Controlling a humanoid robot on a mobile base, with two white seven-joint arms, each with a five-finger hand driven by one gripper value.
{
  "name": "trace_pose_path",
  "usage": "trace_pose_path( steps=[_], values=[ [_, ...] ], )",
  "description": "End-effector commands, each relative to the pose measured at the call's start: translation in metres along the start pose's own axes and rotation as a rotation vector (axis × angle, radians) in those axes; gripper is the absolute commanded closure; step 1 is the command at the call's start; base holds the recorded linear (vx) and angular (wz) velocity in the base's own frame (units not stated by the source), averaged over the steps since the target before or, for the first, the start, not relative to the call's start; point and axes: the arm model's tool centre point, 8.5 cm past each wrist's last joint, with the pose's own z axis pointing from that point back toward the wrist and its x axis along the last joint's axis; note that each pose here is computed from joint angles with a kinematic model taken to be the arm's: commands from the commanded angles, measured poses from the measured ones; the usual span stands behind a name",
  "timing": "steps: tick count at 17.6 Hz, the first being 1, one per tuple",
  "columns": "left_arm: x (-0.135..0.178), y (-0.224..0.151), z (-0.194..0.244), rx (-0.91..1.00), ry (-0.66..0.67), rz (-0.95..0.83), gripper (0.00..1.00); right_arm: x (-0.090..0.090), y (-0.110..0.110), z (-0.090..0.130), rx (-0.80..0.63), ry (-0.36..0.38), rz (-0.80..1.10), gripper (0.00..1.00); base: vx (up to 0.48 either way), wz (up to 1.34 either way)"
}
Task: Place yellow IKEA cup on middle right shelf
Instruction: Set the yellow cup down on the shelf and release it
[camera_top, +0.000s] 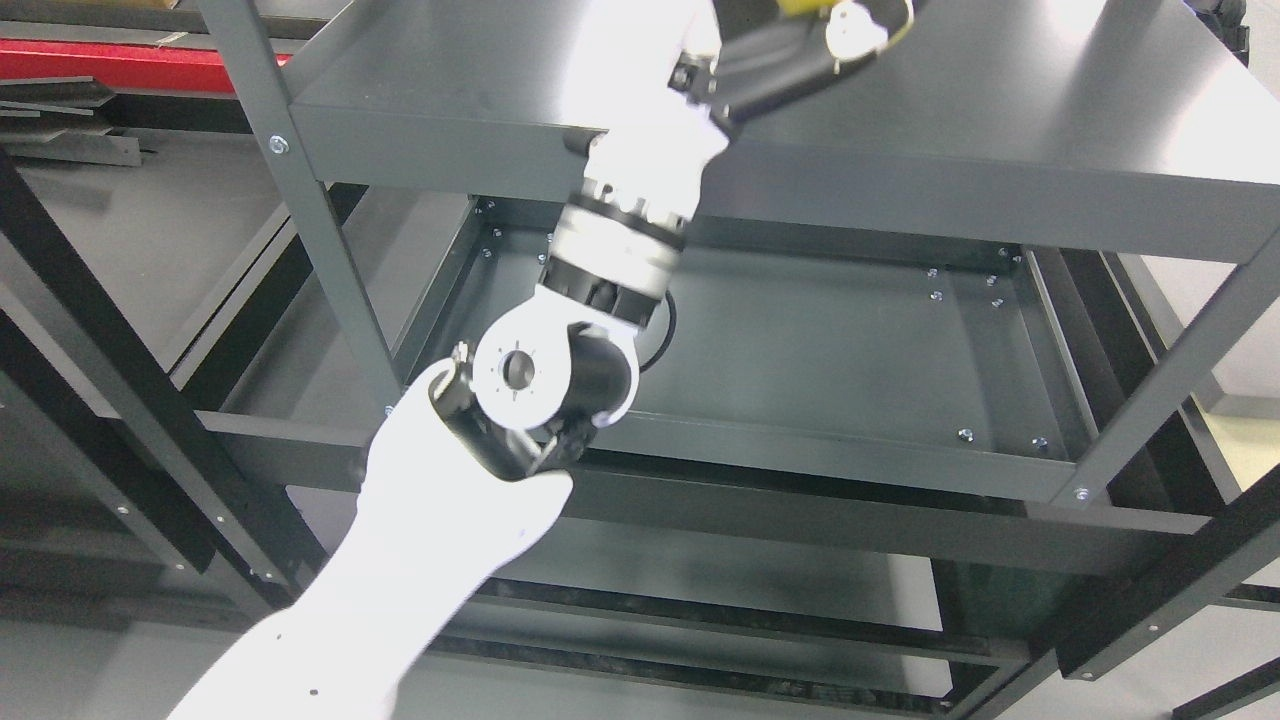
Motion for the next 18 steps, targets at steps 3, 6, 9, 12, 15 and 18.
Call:
trace_pose_path(
  steps=[3, 6, 9, 12, 15, 18],
  values=[
    [-0.038, 0.094, -0.045, 0.26, 0.368, -0.061, 0.99, -0.009, -0.01, -0.001, -0.013, 0.015, -0.003, 0.01, 0.004, 0.02],
    [-0.054, 0.099, -0.043, 0.268, 0.426, -0.044, 0.96, -0.009, -0.01, -0.001, -0.013, 0.015, -0.003, 0.01, 0.0, 0.0],
    [-0.065, 0.097, -0.04, 0.255, 0.475, -0.051, 0.8, -0.009, -0.01, -0.001, -0.013, 0.015, -0.003, 0.01, 0.0, 0.0],
    [-0.071, 0.085, -0.04, 0.153, 0.524, -0.058, 0.47, -0.009, -0.01, -0.001, -0.013, 0.015, -0.003, 0.01, 0.0, 0.0],
    [-0.073, 0.076, -0.039, 0.057, 0.547, -0.044, 0.25, -0.009, -0.01, -0.001, -0.013, 0.015, -0.003, 0.01, 0.0, 0.0],
    [-0.072, 0.074, -0.039, 0.045, 0.545, -0.047, 0.16, -0.009, -0.01, -0.001, -0.013, 0.015, -0.003, 0.01, 0.0, 0.0]
  ],
)
